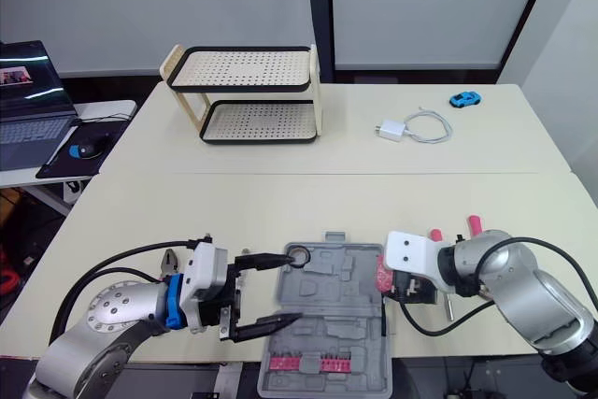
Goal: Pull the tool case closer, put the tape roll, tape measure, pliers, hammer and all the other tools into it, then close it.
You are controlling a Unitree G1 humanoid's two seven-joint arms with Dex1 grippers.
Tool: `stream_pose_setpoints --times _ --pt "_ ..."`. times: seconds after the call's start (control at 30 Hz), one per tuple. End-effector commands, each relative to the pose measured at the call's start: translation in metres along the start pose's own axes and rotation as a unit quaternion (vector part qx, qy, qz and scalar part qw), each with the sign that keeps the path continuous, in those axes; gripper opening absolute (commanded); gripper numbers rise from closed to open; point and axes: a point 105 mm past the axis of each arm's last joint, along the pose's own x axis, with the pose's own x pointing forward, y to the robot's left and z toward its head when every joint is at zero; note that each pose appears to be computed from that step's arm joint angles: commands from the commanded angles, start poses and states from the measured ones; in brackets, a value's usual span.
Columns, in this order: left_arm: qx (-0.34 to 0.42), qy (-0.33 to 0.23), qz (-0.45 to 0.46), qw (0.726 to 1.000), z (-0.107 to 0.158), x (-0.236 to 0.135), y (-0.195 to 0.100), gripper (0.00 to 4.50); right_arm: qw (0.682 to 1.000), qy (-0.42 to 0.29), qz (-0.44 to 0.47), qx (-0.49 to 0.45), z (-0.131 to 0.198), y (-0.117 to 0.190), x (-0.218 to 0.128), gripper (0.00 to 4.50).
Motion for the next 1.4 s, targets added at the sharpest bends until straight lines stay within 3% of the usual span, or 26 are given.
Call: stream_pose_setpoints --times 0.03,0.77,1.4 --pt "0.005 -0.002 0.018 1.000 -0.001 -0.003 0.001 4.50 1.000 0.014 -0.009 -0.001 0.007 -0.004 0.002 3.15" --pt "0.015 0.002 0.037 0.999 -0.013 -0.007 -0.002 4.50 0.998 0.038 -0.031 -0.042 0.030 -0.020 0.037 3.15" --pt "0.022 0.000 0.040 0.999 -0.005 -0.002 0.002 4.50 0.995 0.058 -0.036 -0.076 0.026 -0.031 0.054 3.15"
